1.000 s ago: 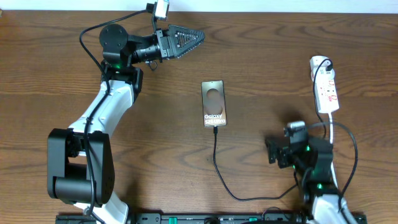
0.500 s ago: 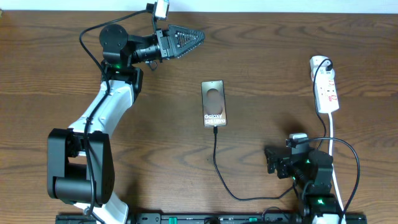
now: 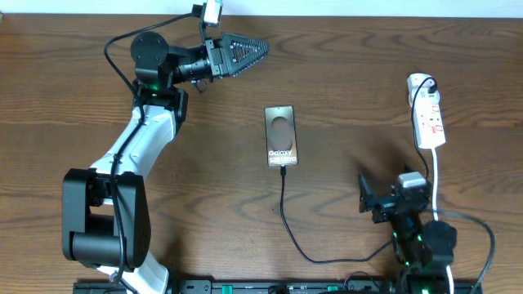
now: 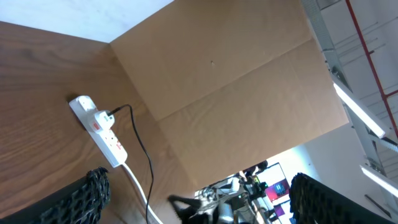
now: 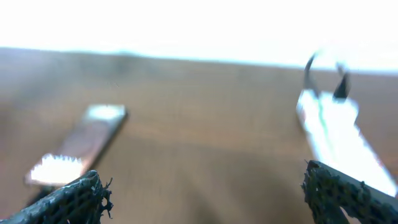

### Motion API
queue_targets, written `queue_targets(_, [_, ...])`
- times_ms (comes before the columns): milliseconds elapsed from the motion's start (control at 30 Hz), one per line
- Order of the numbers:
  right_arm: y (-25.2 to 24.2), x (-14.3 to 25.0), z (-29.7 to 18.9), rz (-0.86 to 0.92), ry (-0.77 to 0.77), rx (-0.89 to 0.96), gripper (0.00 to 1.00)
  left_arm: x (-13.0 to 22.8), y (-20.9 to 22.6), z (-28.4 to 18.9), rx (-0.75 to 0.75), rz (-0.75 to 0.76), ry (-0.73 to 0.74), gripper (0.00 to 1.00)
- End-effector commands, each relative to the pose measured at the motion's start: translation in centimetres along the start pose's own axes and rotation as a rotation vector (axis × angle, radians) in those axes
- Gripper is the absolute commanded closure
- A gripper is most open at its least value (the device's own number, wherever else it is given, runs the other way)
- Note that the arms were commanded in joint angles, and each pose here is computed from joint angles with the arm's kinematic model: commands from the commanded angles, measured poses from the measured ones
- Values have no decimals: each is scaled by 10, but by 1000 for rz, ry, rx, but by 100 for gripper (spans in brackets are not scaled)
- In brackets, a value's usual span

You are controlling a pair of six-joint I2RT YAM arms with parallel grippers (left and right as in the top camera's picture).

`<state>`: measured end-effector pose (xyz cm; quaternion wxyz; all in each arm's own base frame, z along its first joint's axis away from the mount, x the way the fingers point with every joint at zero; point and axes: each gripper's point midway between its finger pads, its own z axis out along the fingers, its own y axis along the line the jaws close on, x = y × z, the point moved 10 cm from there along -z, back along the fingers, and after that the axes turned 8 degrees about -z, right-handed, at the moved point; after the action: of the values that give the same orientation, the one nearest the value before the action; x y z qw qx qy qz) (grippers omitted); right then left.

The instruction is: Plug charger to phone and switch on socket

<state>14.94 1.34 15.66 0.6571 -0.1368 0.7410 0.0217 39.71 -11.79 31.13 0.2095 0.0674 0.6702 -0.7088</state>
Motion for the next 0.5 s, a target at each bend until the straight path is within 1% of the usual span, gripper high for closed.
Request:
queue_targets(0, [1,-12,-6,-12,-96,3,1,-3,-11,-1,9,39,-9,7])
queue_targets(100, [1,-9,-5,-7,-74,0,1,-3,-11,-1,9,39,-9,7])
queue_targets(467, [1,-9,-5,-6,-72,0,1,-3,-11,-1,9,39,-9,7])
